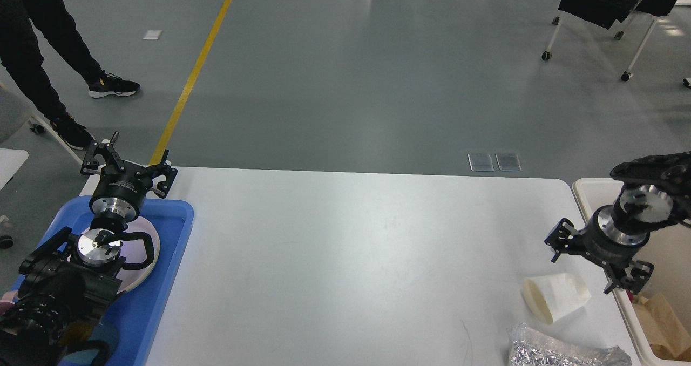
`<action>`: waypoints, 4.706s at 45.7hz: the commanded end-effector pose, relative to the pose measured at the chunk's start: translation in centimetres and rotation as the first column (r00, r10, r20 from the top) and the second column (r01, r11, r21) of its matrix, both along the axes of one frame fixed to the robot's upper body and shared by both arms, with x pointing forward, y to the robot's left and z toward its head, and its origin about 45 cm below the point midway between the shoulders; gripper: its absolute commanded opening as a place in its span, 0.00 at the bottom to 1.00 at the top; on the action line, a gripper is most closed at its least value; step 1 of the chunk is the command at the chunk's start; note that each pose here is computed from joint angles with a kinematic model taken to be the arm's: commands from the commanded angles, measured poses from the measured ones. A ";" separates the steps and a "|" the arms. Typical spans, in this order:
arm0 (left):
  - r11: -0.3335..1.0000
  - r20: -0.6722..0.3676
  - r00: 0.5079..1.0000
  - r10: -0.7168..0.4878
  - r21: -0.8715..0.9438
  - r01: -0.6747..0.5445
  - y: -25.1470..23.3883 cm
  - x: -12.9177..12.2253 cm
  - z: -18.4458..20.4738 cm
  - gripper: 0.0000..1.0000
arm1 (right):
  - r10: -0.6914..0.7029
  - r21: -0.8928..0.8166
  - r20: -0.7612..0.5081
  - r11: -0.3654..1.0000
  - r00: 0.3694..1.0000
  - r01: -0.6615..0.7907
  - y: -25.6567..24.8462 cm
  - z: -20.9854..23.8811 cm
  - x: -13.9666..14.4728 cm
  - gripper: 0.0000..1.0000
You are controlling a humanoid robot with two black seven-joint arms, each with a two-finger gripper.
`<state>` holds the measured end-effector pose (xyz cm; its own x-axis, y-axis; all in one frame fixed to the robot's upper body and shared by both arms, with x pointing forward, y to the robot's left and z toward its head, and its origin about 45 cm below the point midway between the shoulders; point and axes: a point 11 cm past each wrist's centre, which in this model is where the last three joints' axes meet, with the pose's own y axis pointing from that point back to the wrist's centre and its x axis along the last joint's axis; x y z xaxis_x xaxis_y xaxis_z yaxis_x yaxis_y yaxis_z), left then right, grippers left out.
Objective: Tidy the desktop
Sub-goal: 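Lower the right gripper and grasp the white paper cup, then lift the white paper cup and drop it into the white box, then lower the right gripper and grasp the remaining crumpled foil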
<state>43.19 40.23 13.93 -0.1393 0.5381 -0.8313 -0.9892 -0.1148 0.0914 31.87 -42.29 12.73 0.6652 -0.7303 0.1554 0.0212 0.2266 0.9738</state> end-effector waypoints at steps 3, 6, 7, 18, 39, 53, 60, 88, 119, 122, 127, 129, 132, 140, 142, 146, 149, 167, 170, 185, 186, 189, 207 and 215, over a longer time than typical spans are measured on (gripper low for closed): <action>1.000 0.000 1.000 0.000 0.000 0.000 0.0 0.0 0.0 0.96 | -0.102 0.012 0.017 0.995 0.995 0.102 0.4 -3.5 -2.3 1.00; 1.000 -0.001 1.000 -0.001 -0.001 0.001 0.0 0.0 0.0 0.96 | -0.127 0.037 0.023 0.991 0.992 0.126 0.9 -4.1 -2.5 1.00; 1.000 0.000 1.000 0.001 -0.001 -0.001 0.0 0.0 0.0 0.96 | -0.135 0.047 0.028 0.990 0.990 0.134 1.1 -4.3 -2.5 1.00; 1.000 0.000 1.000 0.000 0.000 0.000 0.0 0.0 0.0 0.96 | -0.190 0.079 0.082 0.980 0.978 0.183 1.8 -4.4 -1.5 1.00; 1.000 -0.001 1.000 -0.001 0.000 0.001 0.0 0.0 0.0 0.96 | -0.256 0.019 0.136 0.966 0.957 0.256 1.2 -5.7 -2.1 0.33; 1.000 0.000 1.000 0.001 -0.001 -0.001 0.0 0.0 0.0 0.96 | -0.244 0.030 0.149 0.970 0.958 0.242 2.1 -5.3 -1.4 0.00; 1.000 0.000 1.000 0.000 0.000 0.000 0.0 0.0 0.0 0.96 | -0.220 0.068 0.175 0.975 0.960 0.211 3.5 -3.2 0.3 0.00; 1.000 0.000 1.000 0.001 -0.001 -0.001 0.0 0.0 0.0 0.96 | -0.151 0.300 0.450 0.954 0.880 0.010 4.9 17.8 6.8 0.00; 1.000 -0.001 1.000 -0.001 0.000 0.001 0.0 0.0 0.0 0.96 | -0.406 -0.154 0.560 0.805 0.722 0.573 -13.9 7.0 1.7 0.00; 1.000 0.000 1.000 0.001 -0.001 -0.001 0.0 0.0 0.0 0.96 | -0.394 -0.205 0.562 0.785 0.727 0.584 -15.0 5.7 1.1 0.14; 1.000 0.000 1.000 0.001 -0.001 -0.001 0.0 0.0 0.0 0.96 | -0.364 -0.281 0.559 0.762 0.745 0.583 -16.1 3.9 0.1 1.00; 1.000 0.000 1.000 0.000 0.000 0.000 0.0 0.0 0.0 0.96 | -0.360 -0.296 0.552 0.759 0.752 0.580 -16.2 3.3 -0.3 1.00; 1.000 0.000 1.000 0.001 -0.001 -0.001 0.0 0.0 0.0 0.96 | -0.359 -0.302 0.543 0.760 0.759 0.576 -16.1 2.8 -0.6 1.00; 1.000 0.000 1.000 0.001 -0.001 -0.001 0.0 0.0 0.0 0.96 | -0.367 -0.279 0.531 0.775 0.764 0.566 -15.2 2.5 -0.2 1.00; 1.000 0.000 1.000 0.001 -0.001 -0.001 0.0 0.0 0.0 0.96 | -0.362 -0.260 0.514 0.798 0.778 0.543 -14.0 2.3 0.3 1.00; 1.000 0.000 1.000 0.001 -0.001 -0.001 0.0 0.0 0.0 0.96 | -0.349 -0.181 0.520 0.847 0.780 0.499 -11.0 4.0 3.1 1.00; 1.000 0.000 1.000 0.000 0.000 0.000 0.0 0.0 0.0 0.96 | -0.316 -0.133 0.517 0.889 0.796 0.439 -8.3 5.7 4.9 1.00; 1.000 0.000 1.000 0.001 -0.001 -0.001 0.0 0.0 0.0 0.96 | 0.338 -0.141 0.281 0.940 0.898 -0.309 8.4 17.0 9.1 1.00; 1.000 0.000 1.000 0.001 -0.001 -0.001 0.0 0.0 0.0 0.96 | 0.428 -0.090 0.221 0.903 0.876 -0.419 10.8 18.5 8.9 1.00; 1.000 0.000 1.000 0.001 -0.001 -0.001 0.0 0.0 0.0 0.96 | 0.650 0.137 -0.026 0.755 0.759 -0.641 15.1 20.7 4.1 1.00; 1.000 -0.001 1.000 -0.001 -0.001 0.001 0.0 0.0 0.0 0.96 | 0.646 0.143 -0.033 0.758 0.763 -0.636 14.9 20.4 3.9 1.00; 1.000 0.000 1.000 0.001 -0.001 -0.001 0.0 0.0 0.0 0.96 | 0.622 0.183 -0.077 0.777 0.779 -0.602 13.7 18.1 3.0 1.00; 1.000 0.000 1.000 0.001 -0.001 -0.001 0.0 0.0 0.0 0.96 | 0.465 0.375 -0.295 0.860 0.835 -0.346 10.9 1.9 -6.0 1.00; 1.000 0.000 1.000 0.001 -0.001 -0.001 0.0 0.0 0.0 0.96 | 0.456 0.425 -0.297 0.850 0.839 -0.311 11.8 0.3 -7.0 1.00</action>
